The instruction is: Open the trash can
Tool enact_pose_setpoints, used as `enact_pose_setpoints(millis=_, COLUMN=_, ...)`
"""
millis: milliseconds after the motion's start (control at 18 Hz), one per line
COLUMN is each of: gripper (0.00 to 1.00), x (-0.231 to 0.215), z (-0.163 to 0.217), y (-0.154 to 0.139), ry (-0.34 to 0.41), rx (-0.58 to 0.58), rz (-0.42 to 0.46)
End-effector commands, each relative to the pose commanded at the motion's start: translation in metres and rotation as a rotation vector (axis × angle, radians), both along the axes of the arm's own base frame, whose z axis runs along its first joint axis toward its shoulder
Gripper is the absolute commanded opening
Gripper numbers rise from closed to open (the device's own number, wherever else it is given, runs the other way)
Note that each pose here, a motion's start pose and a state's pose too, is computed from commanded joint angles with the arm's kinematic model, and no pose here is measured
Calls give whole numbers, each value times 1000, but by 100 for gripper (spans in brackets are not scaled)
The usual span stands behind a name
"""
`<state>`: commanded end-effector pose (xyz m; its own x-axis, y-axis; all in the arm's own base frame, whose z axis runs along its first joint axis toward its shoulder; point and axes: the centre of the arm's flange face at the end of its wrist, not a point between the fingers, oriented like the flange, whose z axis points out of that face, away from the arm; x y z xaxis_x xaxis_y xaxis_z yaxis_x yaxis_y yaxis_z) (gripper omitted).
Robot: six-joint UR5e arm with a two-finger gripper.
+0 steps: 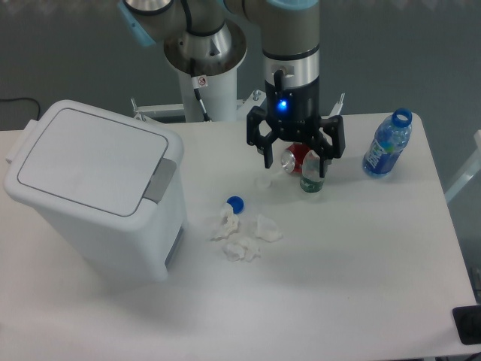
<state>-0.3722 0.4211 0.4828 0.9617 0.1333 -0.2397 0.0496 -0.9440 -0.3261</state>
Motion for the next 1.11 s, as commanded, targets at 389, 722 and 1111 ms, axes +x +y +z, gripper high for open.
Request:
enact_pose_setpoints(millis=389, gripper=100, x=-12, z=18, y=23, ry=-92, rx=148, rz=148)
enact_pose_setpoints(millis=722, gripper=100, x=3, z=19, y=58, ry=-128, rx=175, rz=154)
enact_pose_setpoints(millis=1111, gripper=100, x=21, z=39, y=69, ry=-184, rx=266, rz=123)
